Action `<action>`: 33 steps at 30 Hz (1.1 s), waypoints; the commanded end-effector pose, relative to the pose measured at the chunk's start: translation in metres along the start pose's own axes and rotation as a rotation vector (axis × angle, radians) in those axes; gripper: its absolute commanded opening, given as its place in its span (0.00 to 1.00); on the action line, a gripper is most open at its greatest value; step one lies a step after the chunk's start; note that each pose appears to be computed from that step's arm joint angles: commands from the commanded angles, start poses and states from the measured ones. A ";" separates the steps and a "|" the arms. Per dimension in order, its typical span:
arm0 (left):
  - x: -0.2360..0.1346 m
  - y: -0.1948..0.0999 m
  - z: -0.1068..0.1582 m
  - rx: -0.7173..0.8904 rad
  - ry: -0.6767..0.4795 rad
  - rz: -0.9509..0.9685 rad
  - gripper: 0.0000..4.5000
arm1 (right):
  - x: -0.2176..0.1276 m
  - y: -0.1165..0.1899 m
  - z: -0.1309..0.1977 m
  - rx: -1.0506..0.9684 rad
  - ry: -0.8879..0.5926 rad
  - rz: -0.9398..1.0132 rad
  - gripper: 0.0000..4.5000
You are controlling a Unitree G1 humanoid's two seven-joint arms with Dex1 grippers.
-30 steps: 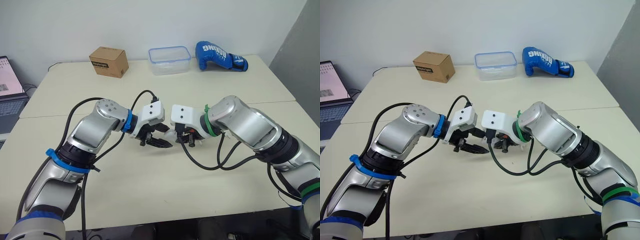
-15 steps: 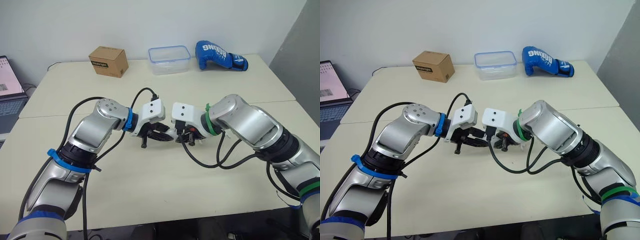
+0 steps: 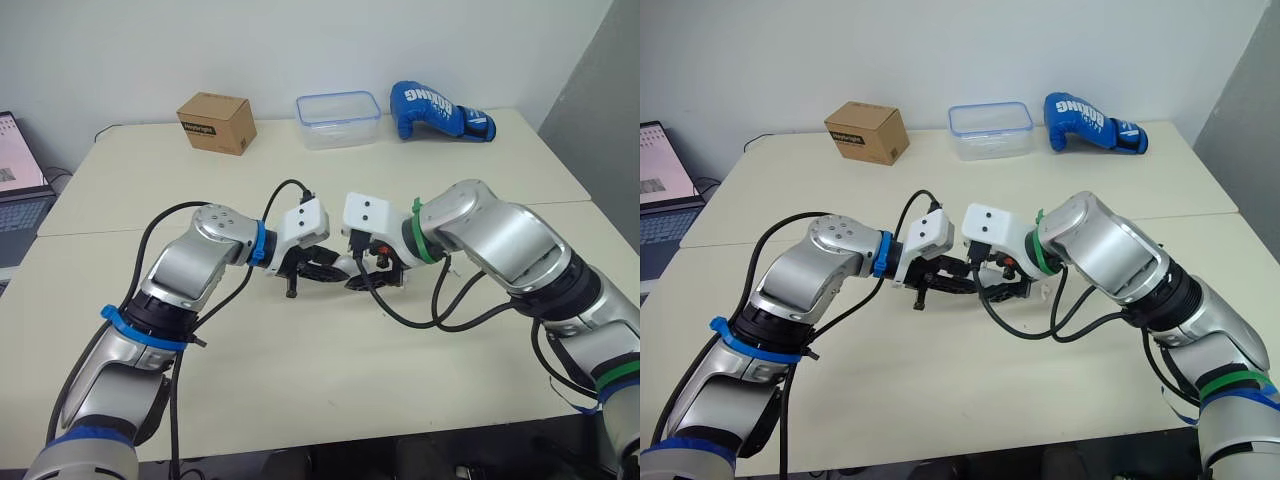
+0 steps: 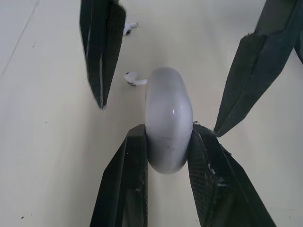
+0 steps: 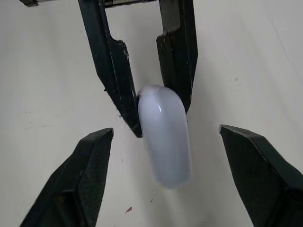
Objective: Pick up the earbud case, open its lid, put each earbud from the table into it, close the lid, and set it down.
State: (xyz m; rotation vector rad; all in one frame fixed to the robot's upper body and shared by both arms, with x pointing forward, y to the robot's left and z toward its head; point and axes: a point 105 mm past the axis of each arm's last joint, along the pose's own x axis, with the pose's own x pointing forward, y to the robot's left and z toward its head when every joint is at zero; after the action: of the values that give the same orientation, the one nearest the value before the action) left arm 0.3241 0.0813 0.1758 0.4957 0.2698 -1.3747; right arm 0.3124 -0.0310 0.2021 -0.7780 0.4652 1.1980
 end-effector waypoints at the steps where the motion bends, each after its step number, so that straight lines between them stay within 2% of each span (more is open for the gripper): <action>1: -0.014 0.001 0.010 0.028 -0.118 0.063 0.19 | -0.022 -0.001 0.011 -0.035 -0.106 -0.012 0.79; 4: -0.022 -0.002 0.011 0.022 -0.234 0.102 0.19 | -0.039 -0.001 0.011 -0.022 -0.222 0.006 0.79; 7: -0.029 0.000 0.007 0.002 -0.303 0.172 0.19 | -0.051 -0.001 0.002 0.040 -0.297 0.019 0.79; 13: -0.034 -0.006 0.000 -0.049 -0.369 0.207 0.18 | -0.057 -0.003 -0.021 0.159 -0.348 0.005 0.80; 23: -0.034 -0.017 -0.006 -0.094 -0.469 0.197 0.18 | -0.048 -0.001 -0.019 0.235 -0.546 -0.005 0.80; 30: -0.032 -0.021 0.000 -0.064 -0.503 0.158 0.18 | -0.039 0.004 -0.015 0.261 -0.586 0.048 0.80; 33: -0.030 -0.024 0.001 -0.057 -0.502 0.126 0.18 | -0.038 0.004 -0.012 0.257 -0.591 0.055 0.99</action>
State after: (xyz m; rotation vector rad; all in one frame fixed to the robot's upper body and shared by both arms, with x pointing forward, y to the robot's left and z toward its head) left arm 0.2998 0.1081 0.1726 0.0927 -0.0601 -1.2800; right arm 0.2996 -0.0665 0.2050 -0.1571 0.2034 1.3022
